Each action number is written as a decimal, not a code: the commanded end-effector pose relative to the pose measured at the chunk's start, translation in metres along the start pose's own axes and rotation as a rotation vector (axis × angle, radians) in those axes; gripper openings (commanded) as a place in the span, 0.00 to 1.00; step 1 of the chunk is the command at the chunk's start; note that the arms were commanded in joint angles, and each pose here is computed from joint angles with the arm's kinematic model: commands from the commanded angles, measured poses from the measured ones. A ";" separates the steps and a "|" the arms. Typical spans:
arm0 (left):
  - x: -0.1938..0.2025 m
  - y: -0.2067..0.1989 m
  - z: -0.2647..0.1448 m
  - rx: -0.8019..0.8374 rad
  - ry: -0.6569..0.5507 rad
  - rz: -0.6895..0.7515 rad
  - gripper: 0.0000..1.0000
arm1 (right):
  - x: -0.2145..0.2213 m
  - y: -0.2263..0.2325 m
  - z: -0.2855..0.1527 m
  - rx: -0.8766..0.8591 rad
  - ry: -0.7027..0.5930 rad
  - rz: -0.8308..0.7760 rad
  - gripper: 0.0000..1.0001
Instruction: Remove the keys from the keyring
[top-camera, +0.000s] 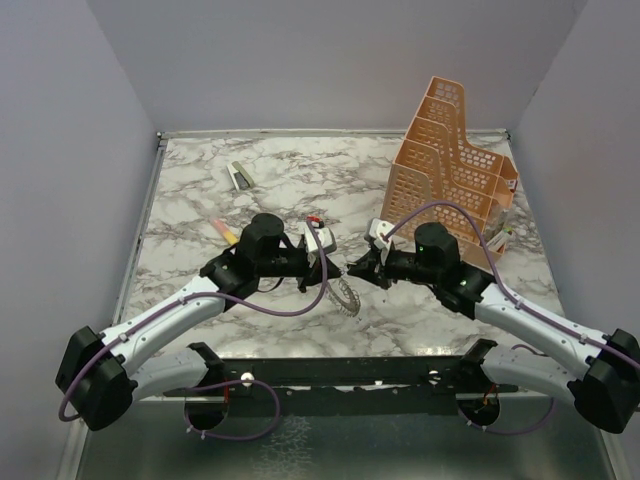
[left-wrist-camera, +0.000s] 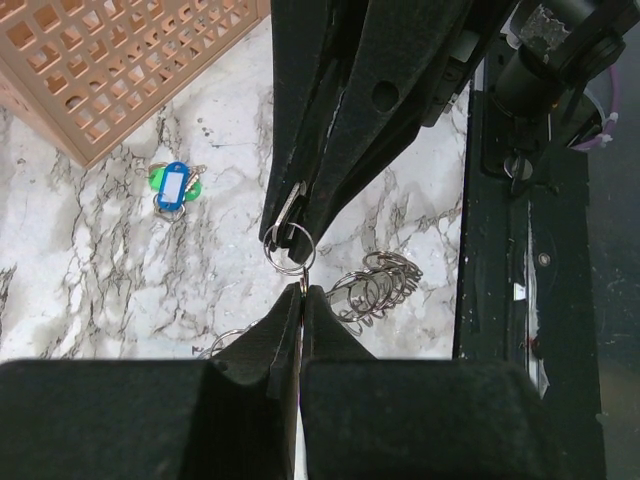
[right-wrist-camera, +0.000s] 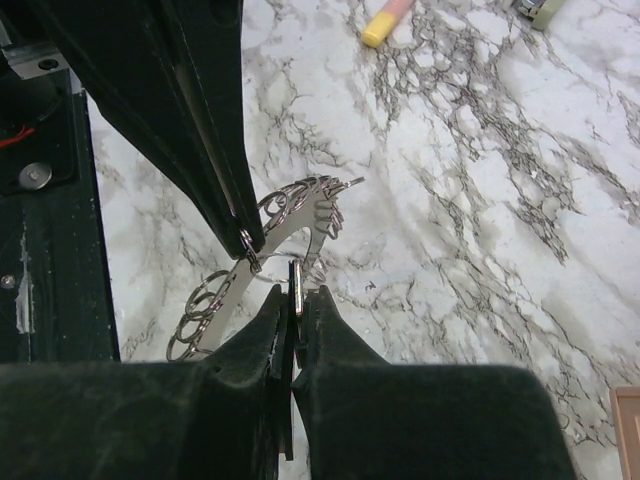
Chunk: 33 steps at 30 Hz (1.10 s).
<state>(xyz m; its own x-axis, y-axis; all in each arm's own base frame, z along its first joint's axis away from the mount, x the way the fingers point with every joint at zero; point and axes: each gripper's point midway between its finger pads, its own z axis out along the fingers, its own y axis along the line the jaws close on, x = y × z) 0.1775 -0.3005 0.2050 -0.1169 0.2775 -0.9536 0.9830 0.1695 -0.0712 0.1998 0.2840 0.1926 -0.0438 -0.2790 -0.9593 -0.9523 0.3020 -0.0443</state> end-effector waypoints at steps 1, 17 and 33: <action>-0.018 -0.004 -0.004 0.009 -0.054 0.045 0.00 | 0.011 -0.008 0.000 0.041 0.029 0.014 0.00; -0.011 0.004 -0.001 -0.028 -0.039 0.019 0.17 | -0.019 0.008 -0.006 -0.074 0.051 -0.026 0.00; -0.008 0.003 0.001 -0.018 -0.029 -0.005 0.35 | -0.019 0.016 0.003 -0.105 0.092 -0.049 0.00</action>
<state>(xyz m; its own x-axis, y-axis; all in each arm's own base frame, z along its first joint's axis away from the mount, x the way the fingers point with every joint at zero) 0.1795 -0.3010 0.2113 -0.1170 0.2568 -0.9594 0.9802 0.1850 -0.0700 0.1878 0.2907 0.1950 -0.0581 -0.3892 -0.9193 -0.9755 0.2178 -0.0306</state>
